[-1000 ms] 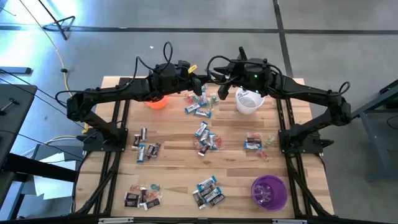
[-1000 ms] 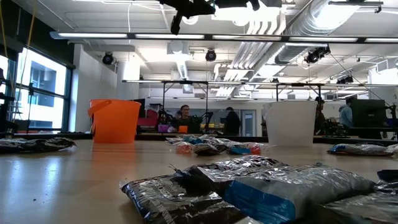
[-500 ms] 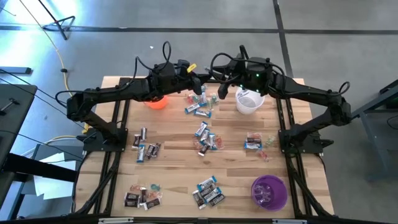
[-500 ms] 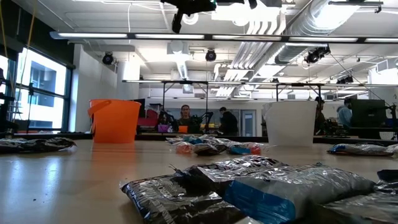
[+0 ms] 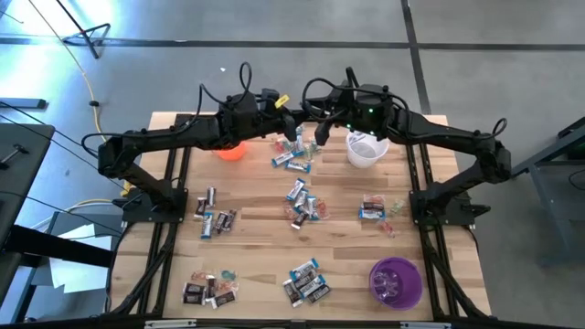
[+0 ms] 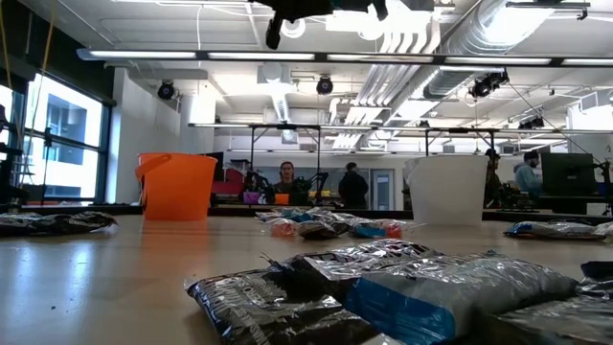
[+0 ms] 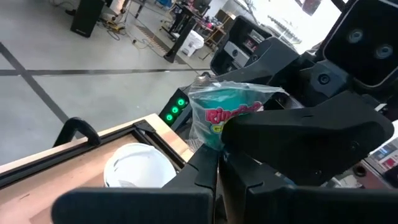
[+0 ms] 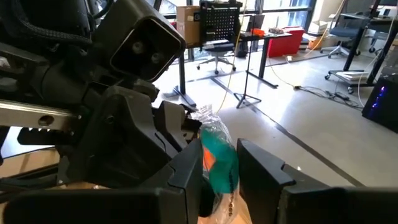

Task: Sort candy
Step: Put the blue gummy into the white bucket

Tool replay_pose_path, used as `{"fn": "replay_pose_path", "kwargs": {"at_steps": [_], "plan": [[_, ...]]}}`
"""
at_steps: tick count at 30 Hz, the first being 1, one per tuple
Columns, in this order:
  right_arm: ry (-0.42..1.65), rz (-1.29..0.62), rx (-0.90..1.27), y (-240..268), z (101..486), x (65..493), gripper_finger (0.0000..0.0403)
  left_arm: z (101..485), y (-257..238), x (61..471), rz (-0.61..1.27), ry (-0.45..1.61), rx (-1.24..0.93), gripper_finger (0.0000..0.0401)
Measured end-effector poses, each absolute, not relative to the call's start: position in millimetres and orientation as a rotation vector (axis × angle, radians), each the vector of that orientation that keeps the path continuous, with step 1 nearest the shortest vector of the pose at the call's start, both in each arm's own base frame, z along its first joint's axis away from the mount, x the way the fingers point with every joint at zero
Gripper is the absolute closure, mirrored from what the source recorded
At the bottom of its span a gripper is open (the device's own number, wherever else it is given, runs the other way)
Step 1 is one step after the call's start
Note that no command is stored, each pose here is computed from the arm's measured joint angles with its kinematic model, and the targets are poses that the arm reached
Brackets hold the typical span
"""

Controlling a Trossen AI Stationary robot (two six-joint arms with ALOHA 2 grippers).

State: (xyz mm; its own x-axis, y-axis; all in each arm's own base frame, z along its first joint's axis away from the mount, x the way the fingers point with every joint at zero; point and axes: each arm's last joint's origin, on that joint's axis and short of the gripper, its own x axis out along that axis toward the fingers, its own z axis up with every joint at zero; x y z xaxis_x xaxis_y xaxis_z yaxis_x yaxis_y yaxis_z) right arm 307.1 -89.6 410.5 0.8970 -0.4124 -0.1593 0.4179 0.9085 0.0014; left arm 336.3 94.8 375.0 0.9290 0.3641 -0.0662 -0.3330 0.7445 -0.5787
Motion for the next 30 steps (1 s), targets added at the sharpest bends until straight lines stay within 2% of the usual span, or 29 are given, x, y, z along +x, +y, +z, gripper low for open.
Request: {"fn": "replay_pose_path", "kwargs": {"at_steps": [7, 13, 24, 30], "plan": [[0.134, -0.423, 0.035, -89.2, 412.7, 307.6, 0.0317, 375.4, 94.3, 336.5, 0.369, -0.052, -0.622, 0.0401], [0.133, -0.425, 0.034, -89.2, 413.1, 307.2, 0.0391, 375.3, 95.2, 336.2, 0.371, -0.051, -0.620, 0.0401], [0.132, -0.436, 0.033, -89.4, 413.3, 306.8, 0.0397, 376.0, 95.2, 336.3, 0.371, -0.041, -0.523, 0.0398], [0.135, -0.436, 0.033, -89.3, 413.1, 306.7, 0.0400, 375.6, 93.6, 336.8, 0.355, -0.010, -0.405, 0.0364]]}}
